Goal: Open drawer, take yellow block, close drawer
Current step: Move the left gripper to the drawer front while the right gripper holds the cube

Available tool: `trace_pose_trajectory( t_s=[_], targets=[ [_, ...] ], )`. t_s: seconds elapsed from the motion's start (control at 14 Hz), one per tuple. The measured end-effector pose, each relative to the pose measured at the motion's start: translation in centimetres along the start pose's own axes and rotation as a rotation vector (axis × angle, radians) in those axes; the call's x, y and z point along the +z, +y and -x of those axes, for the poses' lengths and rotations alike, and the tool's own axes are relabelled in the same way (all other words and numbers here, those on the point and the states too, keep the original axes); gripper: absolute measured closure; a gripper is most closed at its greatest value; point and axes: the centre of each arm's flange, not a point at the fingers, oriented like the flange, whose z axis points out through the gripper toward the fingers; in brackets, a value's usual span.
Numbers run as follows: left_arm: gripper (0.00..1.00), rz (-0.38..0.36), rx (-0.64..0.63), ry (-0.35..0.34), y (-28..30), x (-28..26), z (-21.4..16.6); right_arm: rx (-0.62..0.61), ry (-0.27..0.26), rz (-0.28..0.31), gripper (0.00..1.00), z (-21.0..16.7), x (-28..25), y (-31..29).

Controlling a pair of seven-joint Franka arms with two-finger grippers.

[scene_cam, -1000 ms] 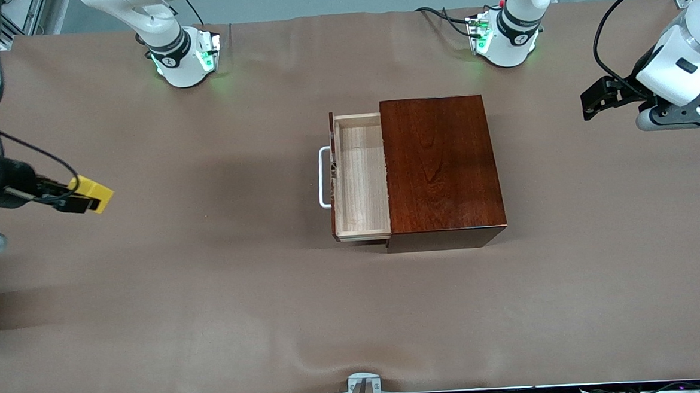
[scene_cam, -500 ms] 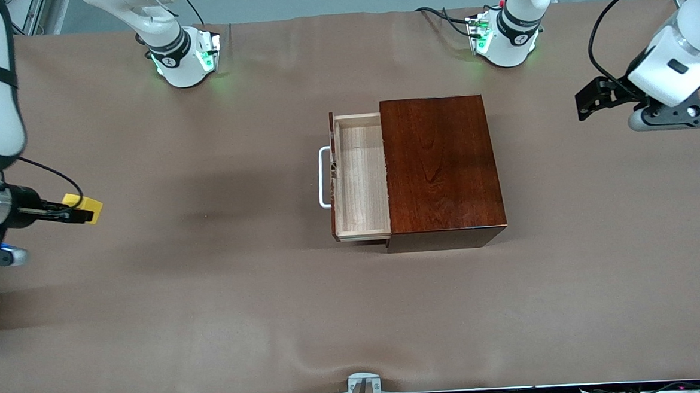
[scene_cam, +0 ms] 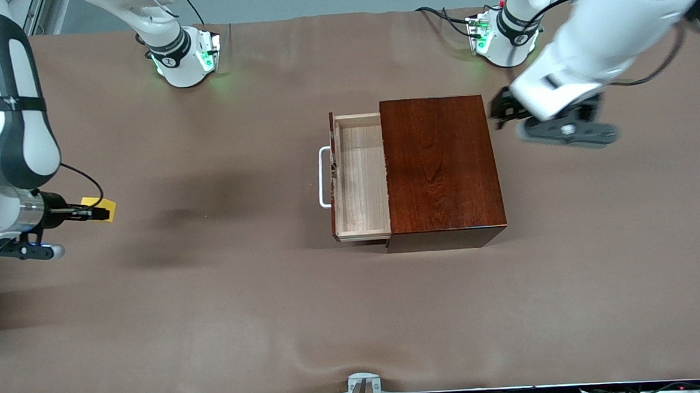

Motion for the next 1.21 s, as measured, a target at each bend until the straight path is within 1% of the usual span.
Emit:
trace_pose_trajectory(
  t_s=[0.21, 0.43, 0.64, 0.86, 1.0, 1.07, 1.21],
  targets=[
    [0.00, 0.042, -0.106, 0.044, 8.2, 2.7, -1.5, -0.008, 0.012, 0.001, 0.44, 0.5, 3.2, 0.4],
    [0.00, 0.087, -0.212, 0.067, 15.2, 5.0, -1.7, -0.011, 0.040, 0.004, 0.44, 1.4, 6.2, 0.6],
    [0.00, 0.162, -0.352, 0.101, 22.3, 8.0, -1.2, -0.026, 0.068, 0.008, 0.44, 2.1, 8.9, 0.7],
    [0.00, 0.238, -0.496, 0.103, 29.0, 12.5, -0.6, -0.053, 0.103, 0.014, 0.44, 2.8, 11.2, 1.4],
    [0.00, 0.273, -0.581, 0.101, 32.6, 15.9, 0.0, -0.054, 0.107, 0.013, 0.44, 3.2, 11.9, 2.3],
    [0.00, 0.288, -0.631, 0.110, 34.2, 17.5, 0.4, -0.053, 0.108, 0.013, 0.44, 3.3, 12.1, 2.5],
    [0.00, 0.333, -0.762, 0.144, 37.4, 19.6, 1.6, -0.052, 0.131, 0.017, 0.44, 3.6, 12.9, 2.6]
  ],
)
